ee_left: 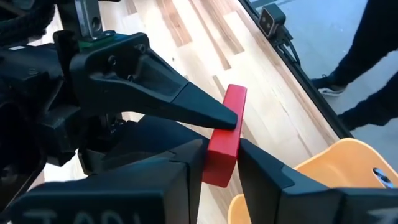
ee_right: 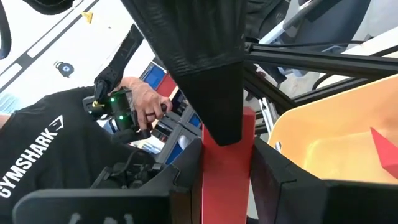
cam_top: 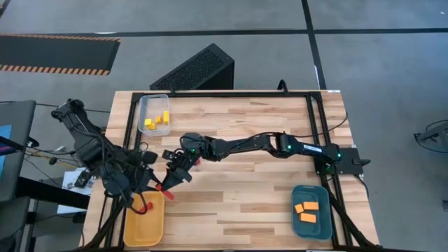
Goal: Sort & place blocks by color
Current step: Put the right red block into the yellow bin
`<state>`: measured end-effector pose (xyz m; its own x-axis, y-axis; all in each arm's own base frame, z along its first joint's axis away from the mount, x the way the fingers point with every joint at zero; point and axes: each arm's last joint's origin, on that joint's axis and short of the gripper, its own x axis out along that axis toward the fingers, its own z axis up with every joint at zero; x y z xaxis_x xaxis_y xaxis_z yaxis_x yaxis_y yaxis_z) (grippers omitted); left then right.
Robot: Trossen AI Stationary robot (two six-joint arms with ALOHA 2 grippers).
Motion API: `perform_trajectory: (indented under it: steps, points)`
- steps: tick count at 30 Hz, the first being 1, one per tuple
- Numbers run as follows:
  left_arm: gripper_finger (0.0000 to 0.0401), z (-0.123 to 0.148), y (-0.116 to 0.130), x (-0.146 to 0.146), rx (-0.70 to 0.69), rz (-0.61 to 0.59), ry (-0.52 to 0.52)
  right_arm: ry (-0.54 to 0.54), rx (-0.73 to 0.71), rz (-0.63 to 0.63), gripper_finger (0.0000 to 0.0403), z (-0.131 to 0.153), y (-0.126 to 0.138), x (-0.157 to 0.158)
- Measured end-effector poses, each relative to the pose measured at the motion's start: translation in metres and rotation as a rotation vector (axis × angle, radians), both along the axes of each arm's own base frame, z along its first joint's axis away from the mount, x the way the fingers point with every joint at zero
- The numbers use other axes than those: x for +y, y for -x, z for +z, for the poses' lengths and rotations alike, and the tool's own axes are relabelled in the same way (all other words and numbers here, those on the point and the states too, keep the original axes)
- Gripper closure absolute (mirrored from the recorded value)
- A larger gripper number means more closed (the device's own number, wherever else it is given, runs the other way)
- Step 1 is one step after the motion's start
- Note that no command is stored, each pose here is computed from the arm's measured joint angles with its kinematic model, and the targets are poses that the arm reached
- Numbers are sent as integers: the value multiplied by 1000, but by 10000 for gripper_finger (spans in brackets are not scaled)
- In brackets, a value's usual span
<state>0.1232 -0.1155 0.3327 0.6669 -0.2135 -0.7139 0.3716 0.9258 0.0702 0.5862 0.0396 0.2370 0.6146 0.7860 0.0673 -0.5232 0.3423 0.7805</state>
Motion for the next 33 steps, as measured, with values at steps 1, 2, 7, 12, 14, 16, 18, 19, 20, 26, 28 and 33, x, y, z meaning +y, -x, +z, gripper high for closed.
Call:
perform_trajectory:
  steps: [1,2,7,12,14,16,18,19,20,26,28,33]
  points:
    - [327,0,-1,1,6,-8,4,0,1,1,296,0,0,0]
    - [332,0,-2,2,13,-14,6,0,0,3,292,0,0,-1]
    - [362,1,-7,5,31,-37,35,9,-27,15,240,0,0,-3]
    - [371,1,-5,8,59,-37,78,10,-14,-6,175,0,0,-12]
    - [367,2,-3,9,74,-25,107,9,10,-16,159,-2,-1,-16]
    - [365,1,0,8,113,-19,145,8,54,-33,154,-5,-1,-21]
    - [366,-1,4,5,191,-25,184,7,115,-69,156,-11,-2,-27]
    - [368,-4,6,3,244,-31,204,8,148,-91,159,-14,-2,-29]
    - [369,-7,7,-1,296,-32,217,11,179,-112,162,-17,-3,-31]
    - [361,-45,6,-30,536,-4,204,45,353,-237,193,-32,-2,-39]
    - [357,-56,6,-37,561,4,198,92,410,-287,205,-34,2,-41]
    - [357,-73,6,-49,575,52,236,316,444,-351,235,-11,20,-42]
